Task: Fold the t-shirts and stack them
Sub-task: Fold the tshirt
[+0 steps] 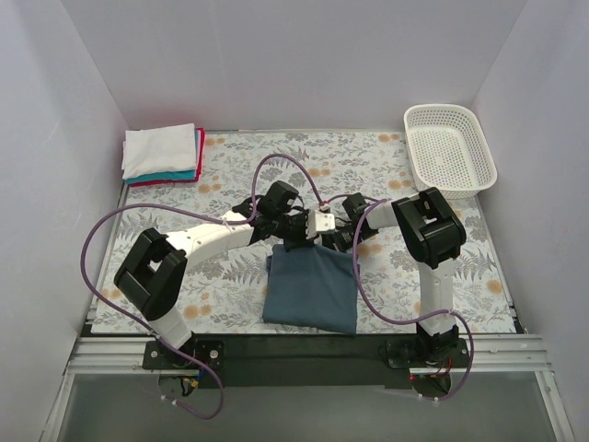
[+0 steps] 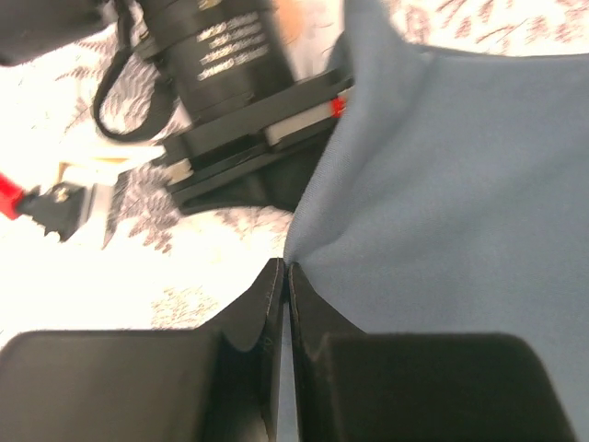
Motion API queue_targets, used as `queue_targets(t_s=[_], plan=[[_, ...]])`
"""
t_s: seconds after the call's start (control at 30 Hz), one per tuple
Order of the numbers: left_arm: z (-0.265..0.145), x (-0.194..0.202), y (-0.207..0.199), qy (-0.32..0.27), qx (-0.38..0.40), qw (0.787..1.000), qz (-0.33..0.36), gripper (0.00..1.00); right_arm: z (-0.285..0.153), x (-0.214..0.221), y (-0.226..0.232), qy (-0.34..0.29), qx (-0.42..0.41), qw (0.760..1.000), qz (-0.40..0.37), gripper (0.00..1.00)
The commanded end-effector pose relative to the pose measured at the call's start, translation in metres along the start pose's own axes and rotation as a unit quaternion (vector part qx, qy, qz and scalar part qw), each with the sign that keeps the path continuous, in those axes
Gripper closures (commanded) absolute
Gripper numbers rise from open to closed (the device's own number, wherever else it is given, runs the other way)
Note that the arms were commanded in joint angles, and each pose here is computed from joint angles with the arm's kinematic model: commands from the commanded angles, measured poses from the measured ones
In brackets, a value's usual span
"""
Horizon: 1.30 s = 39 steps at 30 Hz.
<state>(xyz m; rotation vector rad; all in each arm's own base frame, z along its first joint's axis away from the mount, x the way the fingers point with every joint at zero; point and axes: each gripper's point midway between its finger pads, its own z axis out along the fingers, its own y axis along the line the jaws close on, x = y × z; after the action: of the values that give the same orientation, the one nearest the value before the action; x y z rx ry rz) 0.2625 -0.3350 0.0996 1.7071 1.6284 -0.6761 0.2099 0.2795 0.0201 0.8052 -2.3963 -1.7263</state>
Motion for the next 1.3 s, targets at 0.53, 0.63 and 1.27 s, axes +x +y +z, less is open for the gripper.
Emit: queue_targets(t_s=[0.53,0.63,1.27], plan=[[-0.003,-0.003,0.005,-0.008,-0.016,0.999,0.04,1.0,-0.042,-0.079,0.03,-0.029,0.115,0.981,-0.155,0.91],[0.003,0.004,0.01,0.001,-0.022,0.999,0.041,1.0,-0.054,-0.085,0.035,-0.038,0.129,0.977,-0.168,0.85],[-0.069,0.021,0.029,-0.036,-0.066,0.966,-0.247,0.55,-0.133,-0.022,0.029,-0.093,0.161,0.98,-0.072,0.5]])
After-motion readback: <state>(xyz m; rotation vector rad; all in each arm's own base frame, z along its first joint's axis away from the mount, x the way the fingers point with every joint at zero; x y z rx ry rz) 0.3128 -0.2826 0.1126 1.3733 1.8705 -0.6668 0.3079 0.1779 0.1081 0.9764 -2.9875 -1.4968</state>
